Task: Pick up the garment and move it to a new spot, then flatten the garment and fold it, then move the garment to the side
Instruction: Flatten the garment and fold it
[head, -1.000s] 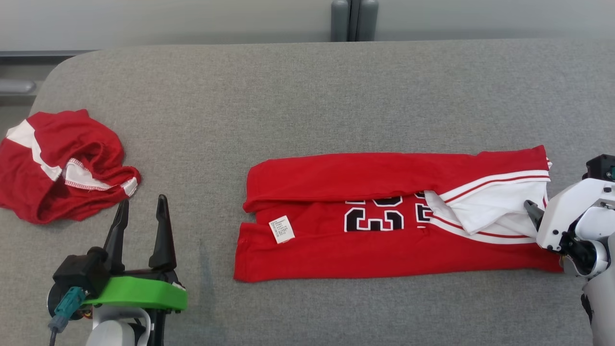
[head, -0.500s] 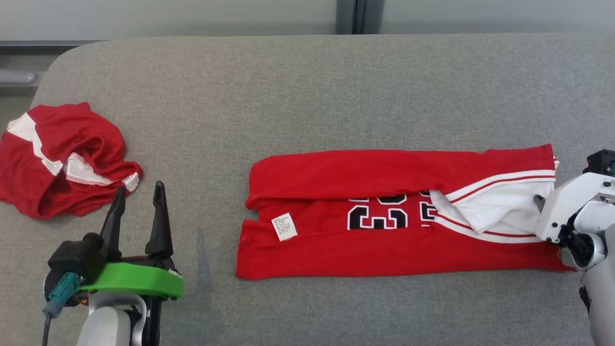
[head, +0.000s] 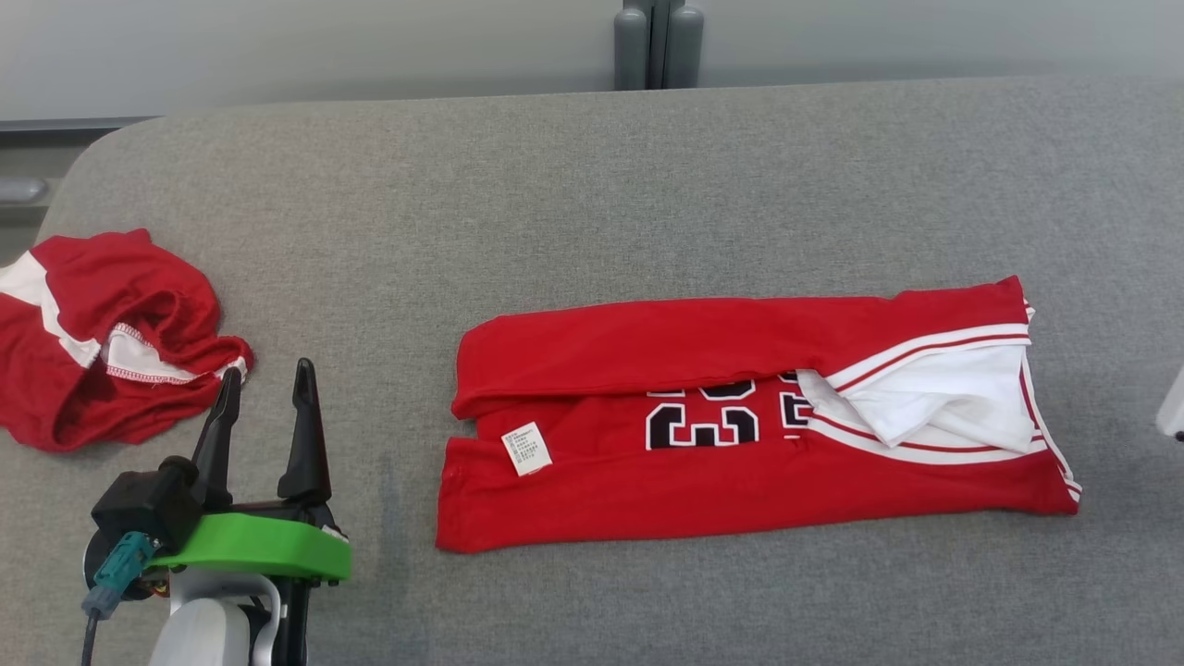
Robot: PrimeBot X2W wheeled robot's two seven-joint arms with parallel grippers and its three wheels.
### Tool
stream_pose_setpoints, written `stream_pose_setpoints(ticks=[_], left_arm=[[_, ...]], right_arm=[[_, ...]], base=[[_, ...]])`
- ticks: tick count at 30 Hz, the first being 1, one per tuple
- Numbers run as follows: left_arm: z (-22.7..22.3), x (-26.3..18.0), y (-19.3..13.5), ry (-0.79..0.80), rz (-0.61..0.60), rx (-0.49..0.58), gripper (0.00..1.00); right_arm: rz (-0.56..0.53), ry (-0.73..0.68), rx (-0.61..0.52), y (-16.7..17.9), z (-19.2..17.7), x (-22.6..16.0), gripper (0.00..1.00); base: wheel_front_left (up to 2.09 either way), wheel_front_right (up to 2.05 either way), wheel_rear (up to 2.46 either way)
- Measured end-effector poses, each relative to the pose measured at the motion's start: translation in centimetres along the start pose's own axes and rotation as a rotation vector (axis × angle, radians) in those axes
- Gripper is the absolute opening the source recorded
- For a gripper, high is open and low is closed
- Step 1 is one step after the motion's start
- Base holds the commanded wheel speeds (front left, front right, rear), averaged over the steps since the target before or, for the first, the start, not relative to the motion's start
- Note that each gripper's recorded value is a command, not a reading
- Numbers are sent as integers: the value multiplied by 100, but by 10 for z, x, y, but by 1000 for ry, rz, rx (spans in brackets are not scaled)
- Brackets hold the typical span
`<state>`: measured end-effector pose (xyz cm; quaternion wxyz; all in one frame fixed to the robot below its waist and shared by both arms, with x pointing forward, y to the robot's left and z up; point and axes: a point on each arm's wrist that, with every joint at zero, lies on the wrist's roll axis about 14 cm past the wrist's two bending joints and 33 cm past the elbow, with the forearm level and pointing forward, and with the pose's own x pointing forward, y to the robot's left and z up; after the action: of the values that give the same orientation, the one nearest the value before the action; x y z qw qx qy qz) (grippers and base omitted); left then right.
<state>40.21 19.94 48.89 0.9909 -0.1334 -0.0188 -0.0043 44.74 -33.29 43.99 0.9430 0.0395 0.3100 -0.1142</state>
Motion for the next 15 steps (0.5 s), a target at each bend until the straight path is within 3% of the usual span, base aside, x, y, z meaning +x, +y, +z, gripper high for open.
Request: stream_pose_setpoints(ticks=[1,2,10,15], left_arm=[[0,0,0,1,0,-1,100],[-1,0,-1,3,0,-2,100],[-1,-3,-1,4,-2,1,100],[0,-5,3,3,4,6,100]], right_arm=[[11,1,6,5,-2,0,39],[29,4,17,12,-5,0,100],[189,7,36,78,-23,-1,100],[220,89,12,93,-45,-1,100]], base=[[0,0,0],[0,0,0],[0,0,0],[0,0,0]])
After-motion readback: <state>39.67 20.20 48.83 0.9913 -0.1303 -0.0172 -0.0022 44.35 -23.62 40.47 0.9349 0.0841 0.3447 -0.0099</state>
